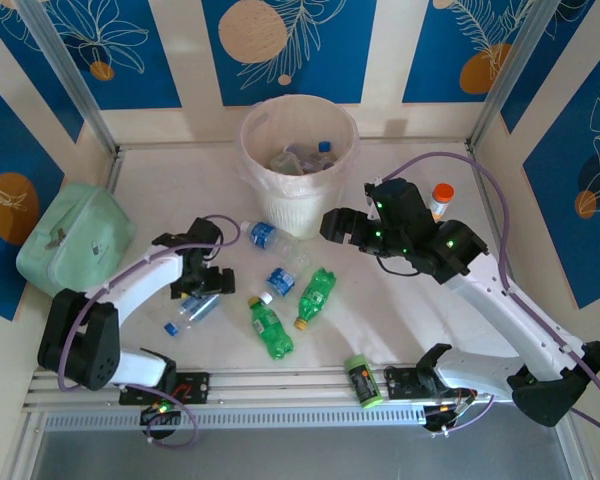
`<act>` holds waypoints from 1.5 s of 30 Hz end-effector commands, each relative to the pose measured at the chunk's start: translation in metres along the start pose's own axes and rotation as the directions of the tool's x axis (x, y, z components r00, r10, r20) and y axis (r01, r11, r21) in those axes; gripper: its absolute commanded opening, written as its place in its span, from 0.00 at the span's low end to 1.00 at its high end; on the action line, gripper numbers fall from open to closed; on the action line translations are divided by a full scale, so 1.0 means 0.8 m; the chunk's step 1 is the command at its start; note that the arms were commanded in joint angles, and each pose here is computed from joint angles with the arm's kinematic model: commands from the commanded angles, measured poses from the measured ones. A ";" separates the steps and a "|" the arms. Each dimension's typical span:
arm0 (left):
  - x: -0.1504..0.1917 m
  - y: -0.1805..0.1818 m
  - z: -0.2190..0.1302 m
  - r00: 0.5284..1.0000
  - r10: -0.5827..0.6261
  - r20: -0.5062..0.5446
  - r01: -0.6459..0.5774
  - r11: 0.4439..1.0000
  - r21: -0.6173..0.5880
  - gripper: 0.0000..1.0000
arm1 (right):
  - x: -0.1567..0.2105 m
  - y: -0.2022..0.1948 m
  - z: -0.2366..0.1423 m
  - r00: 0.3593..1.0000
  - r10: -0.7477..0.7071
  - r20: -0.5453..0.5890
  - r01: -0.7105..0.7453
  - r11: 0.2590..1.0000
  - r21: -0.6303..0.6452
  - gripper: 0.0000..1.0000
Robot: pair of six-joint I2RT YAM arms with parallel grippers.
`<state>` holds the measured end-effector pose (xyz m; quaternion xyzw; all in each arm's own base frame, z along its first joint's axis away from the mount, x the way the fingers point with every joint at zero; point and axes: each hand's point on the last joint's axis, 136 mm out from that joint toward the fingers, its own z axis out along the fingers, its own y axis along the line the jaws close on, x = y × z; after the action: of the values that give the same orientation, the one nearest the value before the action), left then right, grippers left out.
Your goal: Put the plastic bottles in the bin
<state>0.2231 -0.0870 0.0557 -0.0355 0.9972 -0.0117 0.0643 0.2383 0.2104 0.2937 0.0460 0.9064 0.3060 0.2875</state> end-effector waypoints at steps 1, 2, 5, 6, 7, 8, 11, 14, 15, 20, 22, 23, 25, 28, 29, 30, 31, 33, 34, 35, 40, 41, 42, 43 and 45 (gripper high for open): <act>0.014 0.001 -0.021 0.999 0.034 -0.017 -0.035 0.999 -0.020 1.00 | 0.004 0.003 0.003 1.000 0.004 -0.012 -0.004 1.000 -0.014 0.90; 0.016 0.001 -0.021 0.999 0.034 -0.022 -0.035 0.999 -0.027 1.00 | 0.004 0.003 0.003 1.000 0.004 -0.011 -0.004 1.000 -0.015 0.90; 0.022 0.006 -0.013 0.998 0.031 -0.049 -0.034 0.997 -0.066 1.00 | 0.004 0.003 0.004 1.000 0.003 -0.009 -0.003 1.000 -0.015 0.91; 0.025 0.007 -0.008 0.997 0.025 -0.068 -0.030 0.997 -0.078 1.00 | 0.004 0.003 0.005 1.000 0.005 -0.009 -0.005 1.000 -0.015 0.91; 0.028 0.008 -0.004 0.996 0.016 -0.087 -0.024 0.996 -0.088 1.00 | 0.005 0.003 0.005 1.000 0.005 -0.010 -0.005 1.000 -0.017 0.91; 0.031 0.008 0.001 0.994 0.008 -0.105 -0.017 0.996 -0.093 1.00 | 0.005 0.003 0.005 1.000 0.004 -0.010 -0.005 1.000 -0.018 0.92; 0.040 0.011 0.009 0.991 -0.016 -0.135 0.002 0.994 -0.105 1.00 | 0.007 0.001 0.003 1.000 0.003 -0.010 -0.003 1.000 -0.016 0.94; 0.039 0.014 0.009 0.993 -0.043 -0.114 0.030 0.993 -0.113 1.00 | 0.009 -0.004 0.002 1.000 0.005 -0.007 -0.005 1.000 -0.009 0.95; 0.037 0.017 0.008 0.994 -0.054 -0.099 0.041 0.991 -0.128 1.00 | 0.010 -0.006 0.003 1.000 0.008 -0.008 -0.008 1.000 -0.008 0.94; 0.021 0.027 0.009 0.994 -0.099 -0.038 0.091 0.982 -0.163 0.90 | 0.012 -0.007 0.007 1.000 0.017 -0.013 -0.017 1.000 -0.017 0.90; 0.016 0.026 0.012 0.994 -0.105 -0.038 0.097 0.982 -0.164 0.84 | 0.011 -0.007 0.007 1.000 0.015 -0.016 -0.015 1.000 -0.014 0.89; 0.013 0.024 0.013 0.994 -0.104 -0.038 0.097 0.982 -0.164 0.82 | 0.010 -0.007 0.006 1.000 0.015 -0.015 -0.015 1.000 -0.014 0.89; 0.007 0.022 0.015 0.994 -0.100 -0.033 0.094 0.983 -0.159 0.76 | 0.009 -0.007 0.004 1.000 0.015 -0.013 -0.015 1.000 -0.015 0.88; -0.001 0.020 0.019 0.994 -0.107 -0.026 0.102 0.984 -0.145 0.70 | 0.008 -0.008 0.003 1.000 0.014 -0.013 -0.014 1.000 -0.013 0.86; -0.002 0.020 0.021 0.993 -0.113 -0.030 0.108 0.984 -0.141 0.68 | 0.008 -0.008 0.003 1.000 0.014 -0.015 -0.014 1.000 -0.012 0.85; -0.002 0.020 0.023 0.993 -0.116 -0.033 0.111 0.985 -0.135 0.66 | 0.008 -0.008 0.003 1.000 0.016 -0.016 -0.017 1.000 -0.013 0.85; -0.002 0.020 0.025 0.992 -0.120 -0.038 0.114 0.984 -0.133 0.64 | 0.008 -0.007 0.003 1.000 0.017 -0.016 -0.017 1.000 -0.015 0.84; -0.003 0.018 0.024 0.991 -0.128 -0.038 0.122 0.985 -0.121 0.60 | 0.008 -0.007 0.003 1.000 0.019 -0.017 -0.019 1.000 -0.014 0.82; -0.003 0.017 0.023 0.991 -0.130 -0.035 0.125 0.985 -0.115 0.59 | 0.007 -0.006 0.003 1.000 0.021 -0.016 -0.021 1.000 -0.015 0.81; -0.004 0.015 0.020 0.991 -0.134 -0.030 0.130 0.986 -0.105 0.58 | 0.007 -0.006 0.002 1.000 0.019 -0.015 -0.020 1.000 -0.016 0.80; -0.010 0.012 0.004 0.988 -0.153 0.009 0.153 0.986 -0.070 0.52 | 0.003 -0.003 0.002 1.000 0.015 -0.011 -0.015 1.000 -0.014 0.78; -0.011 0.011 0.001 0.987 -0.161 0.015 0.161 0.985 -0.061 0.51 | 0.002 -0.002 0.002 1.000 0.013 -0.011 -0.013 1.000 -0.014 0.77; -0.013 0.010 -0.004 0.985 -0.170 0.022 0.171 0.984 -0.050 0.50 | 0.002 0.000 0.002 1.000 0.009 -0.010 -0.009 1.000 -0.018 0.77; -0.015 0.008 -0.009 0.984 -0.176 0.026 0.177 0.984 -0.039 0.49 | 0.000 0.002 0.001 1.000 0.007 -0.006 -0.007 1.000 -0.021 0.77; -0.025 0.003 -0.029 0.981 -0.185 0.057 0.185 0.983 -0.009 0.48 | -0.003 0.007 -0.001 1.000 -0.004 0.000 0.004 1.000 -0.029 0.77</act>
<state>0.2302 -0.0773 0.0542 -0.1105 0.9914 0.0184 0.0673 0.2398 0.2109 0.2843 0.0488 0.9076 0.3083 0.2808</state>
